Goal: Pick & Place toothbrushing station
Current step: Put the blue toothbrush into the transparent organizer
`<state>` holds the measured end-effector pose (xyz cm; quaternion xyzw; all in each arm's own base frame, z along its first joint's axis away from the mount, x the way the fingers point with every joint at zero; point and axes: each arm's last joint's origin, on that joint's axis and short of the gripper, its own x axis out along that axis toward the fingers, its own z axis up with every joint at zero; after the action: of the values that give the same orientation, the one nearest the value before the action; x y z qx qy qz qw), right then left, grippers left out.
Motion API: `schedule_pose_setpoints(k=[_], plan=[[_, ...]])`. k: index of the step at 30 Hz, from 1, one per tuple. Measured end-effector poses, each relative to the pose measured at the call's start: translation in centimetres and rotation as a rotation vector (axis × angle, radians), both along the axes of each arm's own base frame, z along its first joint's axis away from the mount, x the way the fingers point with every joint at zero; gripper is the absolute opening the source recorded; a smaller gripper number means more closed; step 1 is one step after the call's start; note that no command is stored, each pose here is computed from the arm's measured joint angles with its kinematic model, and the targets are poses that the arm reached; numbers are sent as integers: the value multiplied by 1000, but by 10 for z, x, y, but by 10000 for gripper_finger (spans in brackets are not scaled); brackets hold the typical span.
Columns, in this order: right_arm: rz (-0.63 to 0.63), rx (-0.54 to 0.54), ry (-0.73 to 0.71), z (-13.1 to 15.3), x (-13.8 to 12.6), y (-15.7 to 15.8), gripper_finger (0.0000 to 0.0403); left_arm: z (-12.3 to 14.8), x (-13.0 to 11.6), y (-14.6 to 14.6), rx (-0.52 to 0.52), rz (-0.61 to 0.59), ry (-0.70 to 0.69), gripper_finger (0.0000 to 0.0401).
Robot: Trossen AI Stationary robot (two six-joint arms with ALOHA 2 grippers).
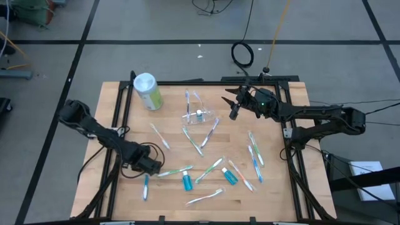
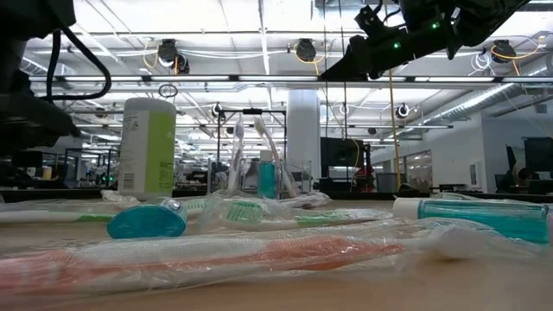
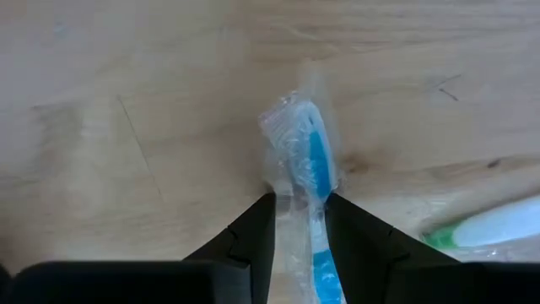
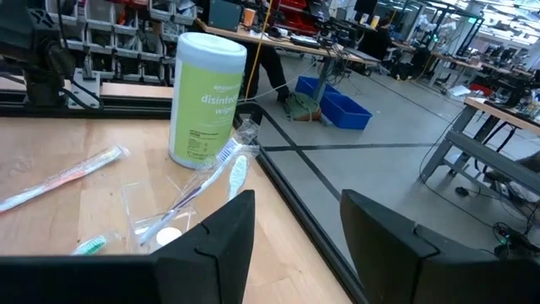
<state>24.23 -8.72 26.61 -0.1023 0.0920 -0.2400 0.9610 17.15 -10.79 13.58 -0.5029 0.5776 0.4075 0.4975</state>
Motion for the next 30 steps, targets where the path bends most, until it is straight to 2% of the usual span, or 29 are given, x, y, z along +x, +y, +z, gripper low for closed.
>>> schedule_pose_setpoints(k=[6,9,15,18,20,22,25,30], plan=[[0,1,0,0,0,0,169,-4,0,1,28,-21,-37,112],[0,1,-1,0,0,0,169,-4,1,2,54,-26,-67,98],[0,1,-1,0,0,0,169,-2,9,6,251,-82,-240,15],[-1,10,-5,0,0,0,169,8,15,10,319,-60,-297,13],[-4,37,-21,0,0,0,169,29,28,9,380,-89,-419,15],[-7,58,-31,0,0,0,169,52,38,11,482,-147,-542,8],[-11,86,-43,0,0,0,169,88,52,18,713,-230,-672,7],[-11,132,-47,-2,1,2,169,132,72,37,1128,-307,-738,13]])
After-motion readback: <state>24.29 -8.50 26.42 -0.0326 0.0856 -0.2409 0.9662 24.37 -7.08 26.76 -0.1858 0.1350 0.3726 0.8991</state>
